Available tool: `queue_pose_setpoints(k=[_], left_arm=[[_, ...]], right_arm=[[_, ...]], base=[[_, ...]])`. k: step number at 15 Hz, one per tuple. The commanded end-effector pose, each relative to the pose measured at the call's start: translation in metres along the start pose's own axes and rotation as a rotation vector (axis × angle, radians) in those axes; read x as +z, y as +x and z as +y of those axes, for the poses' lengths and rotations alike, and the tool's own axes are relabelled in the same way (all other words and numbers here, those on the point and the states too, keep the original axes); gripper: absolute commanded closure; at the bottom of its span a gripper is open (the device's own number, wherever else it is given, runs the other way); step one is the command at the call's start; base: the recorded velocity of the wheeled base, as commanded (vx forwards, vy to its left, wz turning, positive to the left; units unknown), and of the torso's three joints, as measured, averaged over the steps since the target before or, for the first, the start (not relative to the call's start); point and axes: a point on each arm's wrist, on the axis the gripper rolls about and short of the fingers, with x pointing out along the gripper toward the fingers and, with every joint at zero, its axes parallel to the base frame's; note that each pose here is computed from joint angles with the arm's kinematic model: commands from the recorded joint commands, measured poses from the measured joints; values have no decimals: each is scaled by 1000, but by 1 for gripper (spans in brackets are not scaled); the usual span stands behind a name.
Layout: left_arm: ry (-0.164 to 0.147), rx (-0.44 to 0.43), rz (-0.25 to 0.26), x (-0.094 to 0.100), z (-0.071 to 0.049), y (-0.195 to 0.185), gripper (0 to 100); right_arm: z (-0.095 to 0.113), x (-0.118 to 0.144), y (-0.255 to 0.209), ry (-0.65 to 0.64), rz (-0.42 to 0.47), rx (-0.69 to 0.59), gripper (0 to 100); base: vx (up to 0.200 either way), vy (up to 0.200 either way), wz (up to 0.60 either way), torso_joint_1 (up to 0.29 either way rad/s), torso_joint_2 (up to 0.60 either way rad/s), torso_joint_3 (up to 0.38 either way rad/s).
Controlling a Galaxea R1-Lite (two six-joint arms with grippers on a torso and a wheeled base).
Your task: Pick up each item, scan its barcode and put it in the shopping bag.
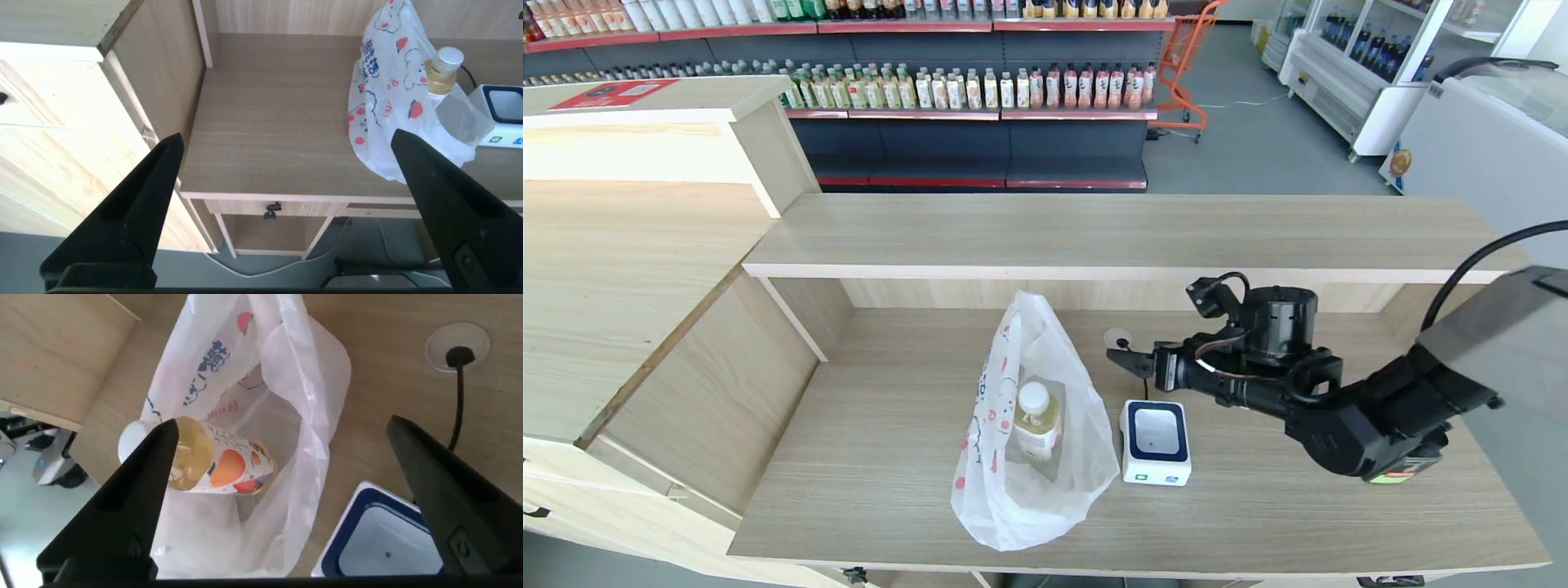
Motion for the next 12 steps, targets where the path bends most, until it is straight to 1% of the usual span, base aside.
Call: queue_pose_setpoints(k=[1,2,4,6,7,8,9,10,12], left_arm=[[0,0,-1,0,0,0,0],[0,0,-1,0,0,0,0],[0,0,-1,0,0,0,0],[0,0,-1,0,0,0,0],[0,0,-1,0,0,0,0],[0,0,-1,0,0,0,0],[0,0,1,0,0,0,0],[0,0,-1,0,0,0,0],[0,0,-1,0,0,0,0]], right_arm=[[19,26,-107,39,-72,-67,0],[24,19,-137,48,-72,-90,0],[28,-6,-189,59,-54,-178,0],[27,-24,-225,35,-43,-313,0],[38,-37,-254,5,-33,-418,0],[50,-57,-282,5,-42,-492,0],[58,-73,-301,-5,-67,-525,0],[69,-88,-327,-18,-128,-601,0],[82,-116,-354,-42,-238,-707,0]], base=[[0,0,0,0,0,0],[0,0,0,0,0,0],[0,0,0,0,0,0],[0,0,0,0,0,0],[0,0,0,0,0,0],[0,0,0,0,0,0],[0,0,0,0,0,0],[0,0,0,0,0,0],[0,0,0,0,0,0]])
